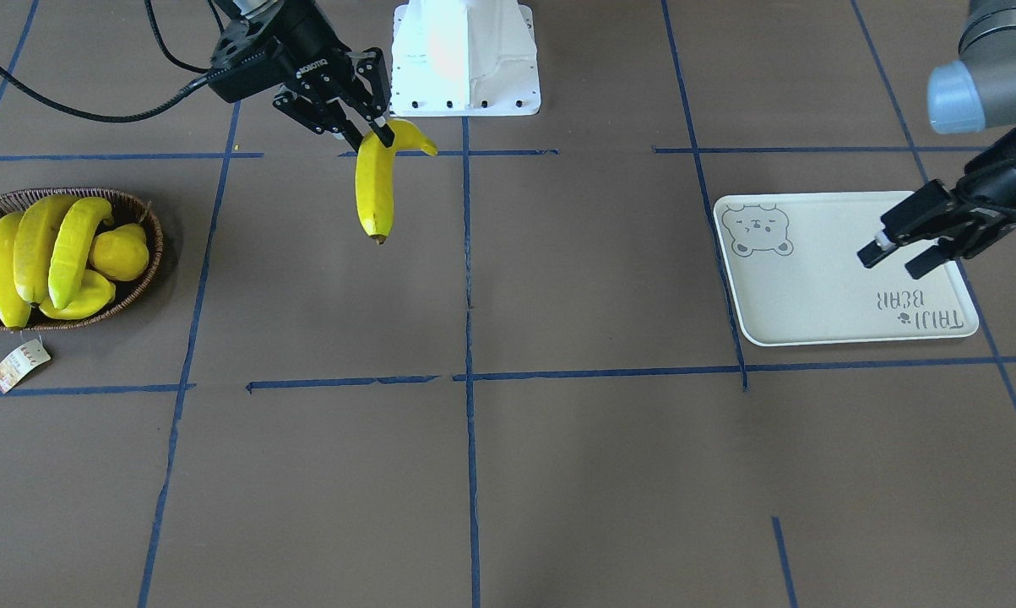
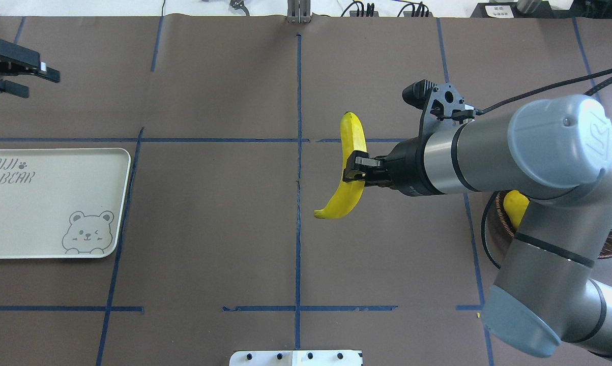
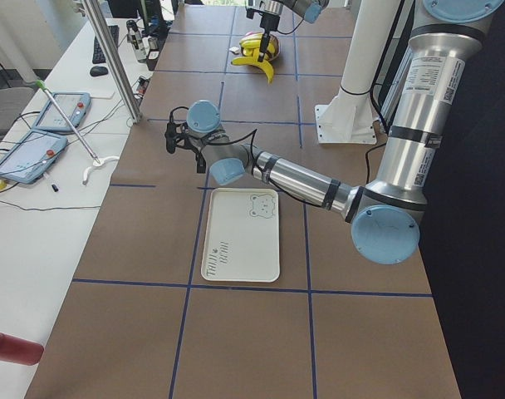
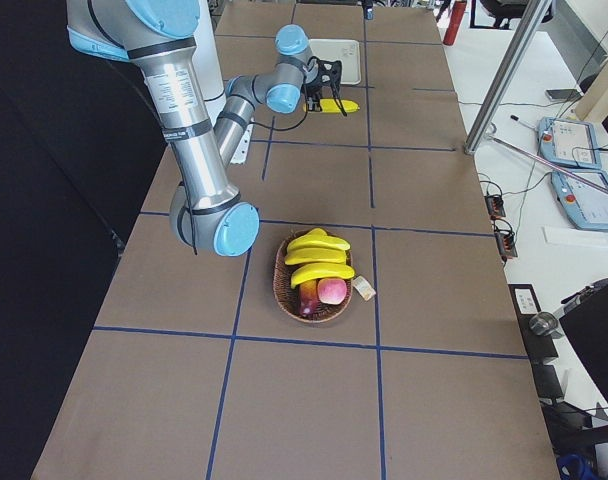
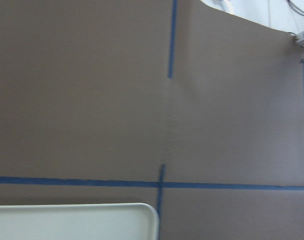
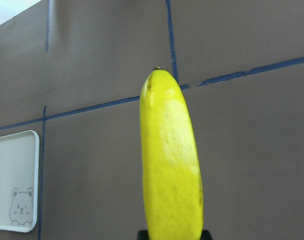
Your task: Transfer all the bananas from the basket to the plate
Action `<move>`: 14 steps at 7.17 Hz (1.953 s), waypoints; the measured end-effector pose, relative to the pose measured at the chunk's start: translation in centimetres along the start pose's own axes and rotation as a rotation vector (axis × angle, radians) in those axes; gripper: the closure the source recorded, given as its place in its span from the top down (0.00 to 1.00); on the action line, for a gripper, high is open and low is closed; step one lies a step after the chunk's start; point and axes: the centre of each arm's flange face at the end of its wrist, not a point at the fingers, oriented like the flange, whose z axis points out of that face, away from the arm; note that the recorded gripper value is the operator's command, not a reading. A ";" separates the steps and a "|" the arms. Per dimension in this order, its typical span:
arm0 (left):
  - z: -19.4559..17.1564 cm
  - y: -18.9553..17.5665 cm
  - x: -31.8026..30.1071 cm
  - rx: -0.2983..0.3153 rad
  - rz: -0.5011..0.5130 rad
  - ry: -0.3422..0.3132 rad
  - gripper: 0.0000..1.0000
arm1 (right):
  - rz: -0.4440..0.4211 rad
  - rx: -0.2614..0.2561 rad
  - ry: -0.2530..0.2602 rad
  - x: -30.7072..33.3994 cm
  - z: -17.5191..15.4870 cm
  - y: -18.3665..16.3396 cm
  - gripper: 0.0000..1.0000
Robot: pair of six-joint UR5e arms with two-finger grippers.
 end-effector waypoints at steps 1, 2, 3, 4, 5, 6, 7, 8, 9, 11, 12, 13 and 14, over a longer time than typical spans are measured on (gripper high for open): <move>2.3 1.1 5.3 -0.040 -0.002 0.062 0.99 | -0.020 -0.009 -0.055 -0.6 1.1 1.4 0.02; 4.5 2.8 10.4 -0.090 0.009 0.115 0.99 | -0.035 -0.009 -0.094 -1.3 2.3 2.6 0.02; 6.6 4.5 14.9 -0.138 0.024 0.159 0.99 | -0.044 -0.001 -0.118 -2.4 3.5 3.6 0.02; 8.1 5.6 18.9 -0.165 0.038 0.193 0.99 | -0.049 0.012 -0.128 -3.2 4.4 4.6 0.02; 9.8 6.9 22.0 -0.163 0.052 0.214 0.99 | -0.052 0.019 -0.134 -3.7 4.8 5.2 0.02; 11.7 8.4 24.1 -0.148 0.058 0.226 0.98 | -0.054 0.023 -0.141 -4.2 5.0 5.5 0.02; 13.1 10.0 25.6 -0.148 0.053 0.238 0.97 | -0.054 0.028 -0.143 -4.5 5.1 5.5 0.02; 14.1 11.5 26.5 -0.165 0.045 0.249 0.97 | -0.054 0.034 -0.141 -4.6 5.3 5.5 0.02; 14.9 12.9 27.1 -0.186 0.043 0.255 0.97 | -0.053 0.039 -0.140 -4.6 5.3 5.4 0.02; 16.3 14.7 27.5 -0.206 0.042 0.257 0.96 | -0.051 0.040 -0.137 -4.5 5.5 5.4 0.02; 17.2 15.6 27.7 -0.202 0.041 0.255 0.91 | -0.051 0.040 -0.137 -4.5 5.6 5.4 0.02; 17.7 16.1 27.8 -0.199 0.039 0.254 0.59 | -0.050 0.040 -0.138 -4.6 5.6 5.4 0.02; 17.9 16.4 27.6 -0.197 0.037 0.251 0.06 | -0.050 0.040 -0.138 -4.6 5.6 5.4 0.02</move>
